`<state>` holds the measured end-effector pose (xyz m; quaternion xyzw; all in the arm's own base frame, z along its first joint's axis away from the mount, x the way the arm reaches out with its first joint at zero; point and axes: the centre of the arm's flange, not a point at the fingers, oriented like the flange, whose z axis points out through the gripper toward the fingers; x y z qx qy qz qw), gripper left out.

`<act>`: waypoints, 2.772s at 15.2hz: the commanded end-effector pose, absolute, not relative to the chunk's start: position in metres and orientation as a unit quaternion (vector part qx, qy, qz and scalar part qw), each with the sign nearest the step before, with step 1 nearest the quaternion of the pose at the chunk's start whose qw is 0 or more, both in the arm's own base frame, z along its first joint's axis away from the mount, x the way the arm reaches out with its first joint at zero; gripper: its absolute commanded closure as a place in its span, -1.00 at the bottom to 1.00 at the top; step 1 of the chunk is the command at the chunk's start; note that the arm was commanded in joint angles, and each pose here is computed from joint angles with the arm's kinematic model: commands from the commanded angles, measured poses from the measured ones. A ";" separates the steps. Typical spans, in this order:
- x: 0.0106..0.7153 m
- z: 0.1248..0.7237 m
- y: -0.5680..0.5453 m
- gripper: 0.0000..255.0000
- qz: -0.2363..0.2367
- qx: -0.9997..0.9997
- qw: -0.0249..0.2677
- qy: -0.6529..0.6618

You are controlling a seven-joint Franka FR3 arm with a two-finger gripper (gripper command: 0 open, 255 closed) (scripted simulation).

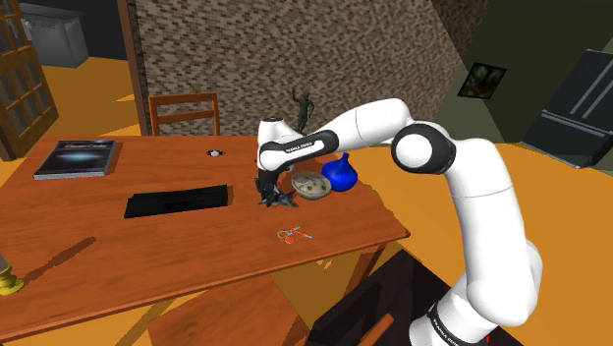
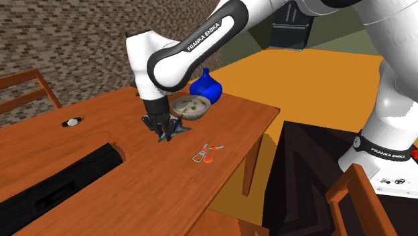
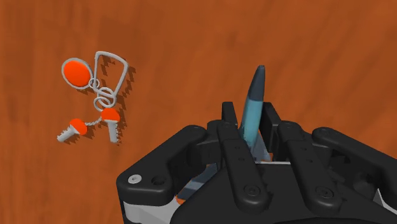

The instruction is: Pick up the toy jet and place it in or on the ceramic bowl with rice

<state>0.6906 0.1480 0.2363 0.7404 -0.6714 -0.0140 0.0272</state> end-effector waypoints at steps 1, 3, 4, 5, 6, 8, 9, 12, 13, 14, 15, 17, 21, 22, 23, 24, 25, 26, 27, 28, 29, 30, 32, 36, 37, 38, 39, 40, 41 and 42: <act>0.691 0.247 0.148 1.00 -0.014 0.740 0.027 -0.672; 0.691 0.258 0.148 1.00 -0.014 0.740 0.027 -0.672; 0.691 0.263 0.148 1.00 -0.014 0.740 0.027 -0.672; 0.691 0.269 0.148 1.00 -0.014 0.740 0.027 -0.672; 0.691 0.274 0.148 1.00 -0.014 0.740 0.027 -0.672; 0.691 0.284 0.148 1.00 -0.014 0.740 0.027 -0.672; 0.691 0.290 0.148 1.00 -0.014 0.740 0.027 -0.672; 0.691 0.306 0.148 1.00 -0.014 0.740 0.027 -0.672; 0.691 0.311 0.148 1.00 -0.014 0.740 0.027 -0.672; 0.691 0.316 0.148 1.00 -0.014 0.740 0.027 -0.672; 0.691 0.321 0.148 1.00 -0.014 0.740 0.027 -0.672; 0.691 0.332 0.148 1.00 -0.014 0.740 0.027 -0.672; 0.691 0.353 0.148 1.00 -0.014 0.740 0.027 -0.672; 0.691 0.355 0.148 1.00 -0.014 0.740 0.027 -0.672; 0.691 0.355 0.134 1.00 -0.014 0.740 0.027 -0.672; 0.692 0.354 0.121 1.00 -0.014 0.740 0.027 -0.672; 0.692 0.353 0.108 1.00 -0.014 0.740 0.027 -0.672; 0.692 0.353 0.095 1.00 -0.014 0.740 0.027 -0.672; 0.692 0.352 0.082 1.00 -0.014 0.740 0.027 -0.672; 0.692 0.351 0.068 1.00 -0.014 0.740 0.027 -0.672; 0.692 0.351 0.055 1.00 -0.014 0.740 0.027 -0.672; 0.693 0.350 0.042 1.00 -0.014 0.740 0.027 -0.672; 0.693 0.349 0.016 1.00 -0.014 0.740 0.027 -0.672; 0.694 0.346 -0.037 1.00 -0.014 0.740 0.027 -0.672; 0.694 0.345 -0.047 1.00 -0.014 0.740 0.027 -0.672; 0.694 0.340 -0.047 1.00 -0.014 0.740 0.027 -0.672; 0.694 0.335 -0.047 1.00 -0.014 0.740 0.027 -0.672; 0.694 0.329 -0.047 1.00 -0.014 0.740 0.027 -0.672; 0.694 0.324 -0.047 1.00 -0.014 0.740 0.027 -0.672; 0.694 0.319 -0.047 1.00 -0.014 0.740 0.027 -0.672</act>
